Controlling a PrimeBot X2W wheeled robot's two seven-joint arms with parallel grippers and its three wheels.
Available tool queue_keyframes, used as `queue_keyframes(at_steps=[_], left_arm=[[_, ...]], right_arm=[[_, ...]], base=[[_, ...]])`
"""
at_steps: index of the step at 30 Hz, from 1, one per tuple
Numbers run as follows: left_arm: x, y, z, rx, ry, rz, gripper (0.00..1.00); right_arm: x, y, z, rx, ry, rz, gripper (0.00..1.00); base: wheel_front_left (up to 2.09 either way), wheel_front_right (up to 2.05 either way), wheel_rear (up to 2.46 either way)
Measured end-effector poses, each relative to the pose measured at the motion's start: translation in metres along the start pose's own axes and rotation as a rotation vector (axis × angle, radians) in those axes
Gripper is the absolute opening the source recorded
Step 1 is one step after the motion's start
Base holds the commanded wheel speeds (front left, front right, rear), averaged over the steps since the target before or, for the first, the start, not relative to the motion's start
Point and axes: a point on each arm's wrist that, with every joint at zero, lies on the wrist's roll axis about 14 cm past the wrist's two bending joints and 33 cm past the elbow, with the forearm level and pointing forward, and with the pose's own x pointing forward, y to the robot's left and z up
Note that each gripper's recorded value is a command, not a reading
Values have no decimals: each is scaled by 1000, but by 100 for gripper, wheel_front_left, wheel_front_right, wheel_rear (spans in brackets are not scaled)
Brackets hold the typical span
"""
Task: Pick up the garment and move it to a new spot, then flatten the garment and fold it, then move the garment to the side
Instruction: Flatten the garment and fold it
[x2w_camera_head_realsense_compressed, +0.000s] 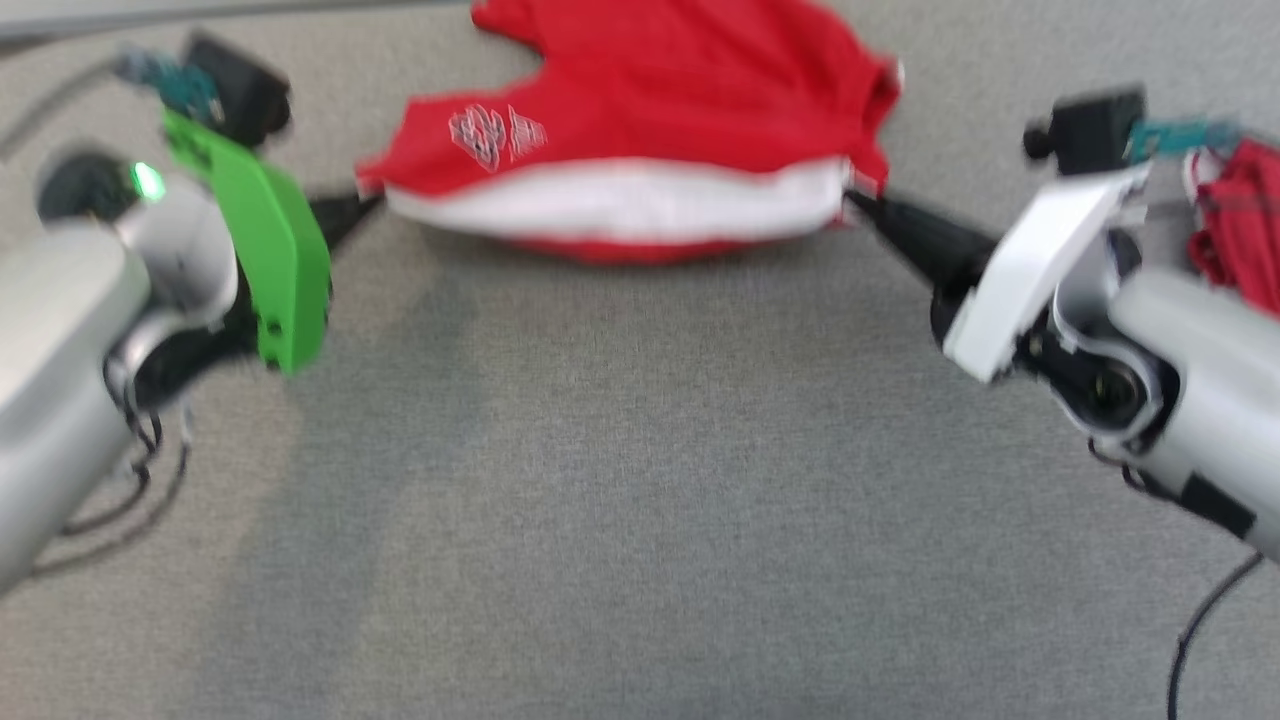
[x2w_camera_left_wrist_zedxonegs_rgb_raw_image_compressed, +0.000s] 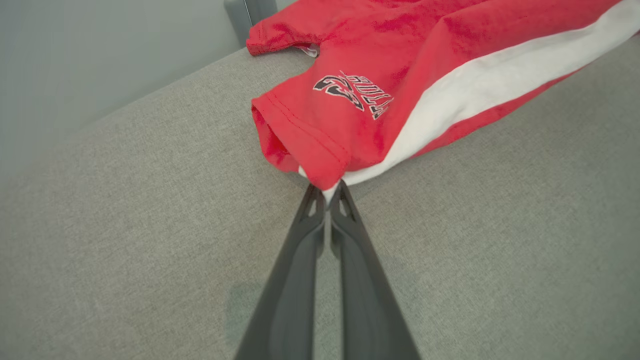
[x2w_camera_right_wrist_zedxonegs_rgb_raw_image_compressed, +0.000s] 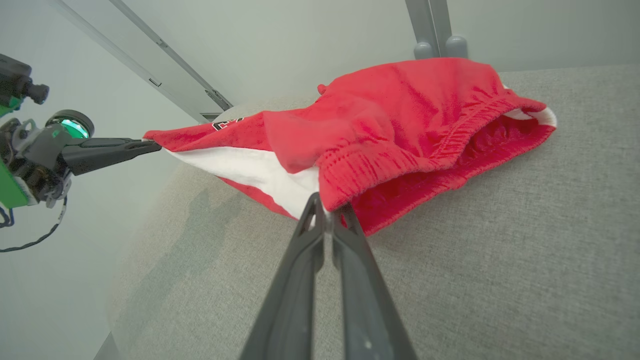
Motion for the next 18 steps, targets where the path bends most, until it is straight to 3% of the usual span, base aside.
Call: queue_keyframes(at_steps=[13, 18], left_arm=[[-96, -84, -88, -208, 172, -133, 0], [-127, -104, -113, -265, 215, -150, 0]], right_arm=[[-103, 53, -71, 58, 210, 25, 0], [-139, 57, -98, 93, 286, 2, 0]], base=[[0, 0, 0], [0, 0, 0]])
